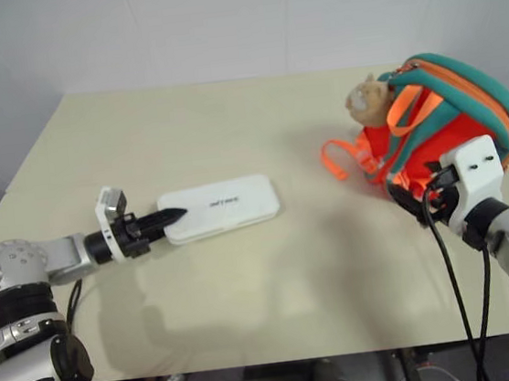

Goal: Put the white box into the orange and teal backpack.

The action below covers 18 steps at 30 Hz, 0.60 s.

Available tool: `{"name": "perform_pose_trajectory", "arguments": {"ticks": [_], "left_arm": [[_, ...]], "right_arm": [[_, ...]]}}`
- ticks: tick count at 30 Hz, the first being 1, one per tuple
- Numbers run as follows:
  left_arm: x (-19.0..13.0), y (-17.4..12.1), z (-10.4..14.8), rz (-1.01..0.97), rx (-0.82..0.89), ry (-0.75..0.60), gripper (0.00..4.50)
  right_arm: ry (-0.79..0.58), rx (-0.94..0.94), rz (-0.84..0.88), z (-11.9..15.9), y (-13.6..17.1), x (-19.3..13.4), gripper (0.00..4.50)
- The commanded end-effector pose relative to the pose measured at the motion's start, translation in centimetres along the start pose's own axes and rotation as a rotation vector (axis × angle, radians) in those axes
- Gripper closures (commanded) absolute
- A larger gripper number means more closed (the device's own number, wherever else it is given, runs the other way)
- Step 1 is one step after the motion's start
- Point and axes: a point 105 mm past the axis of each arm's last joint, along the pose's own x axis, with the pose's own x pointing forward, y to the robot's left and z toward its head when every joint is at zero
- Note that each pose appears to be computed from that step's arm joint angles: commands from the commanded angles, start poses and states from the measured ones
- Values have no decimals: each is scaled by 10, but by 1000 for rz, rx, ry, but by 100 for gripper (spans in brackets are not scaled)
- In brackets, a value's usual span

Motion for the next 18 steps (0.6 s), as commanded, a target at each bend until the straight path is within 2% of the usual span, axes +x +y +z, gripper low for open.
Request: {"name": "perform_pose_trajectory", "arguments": {"ticks": [1, 15, 18], "left_arm": [[2, -16, 5, -59, 28, -4, 320], [-1, -15, 1, -53, 23, 6, 320], [0, -16, 0, -55, 27, 6, 320]], "right_arm": [[-67, 2, -15, 9, -3, 10, 0], [-110, 56, -25, -2, -11, 50, 0], [-146, 69, -70, 1, -18, 61, 0]]}}
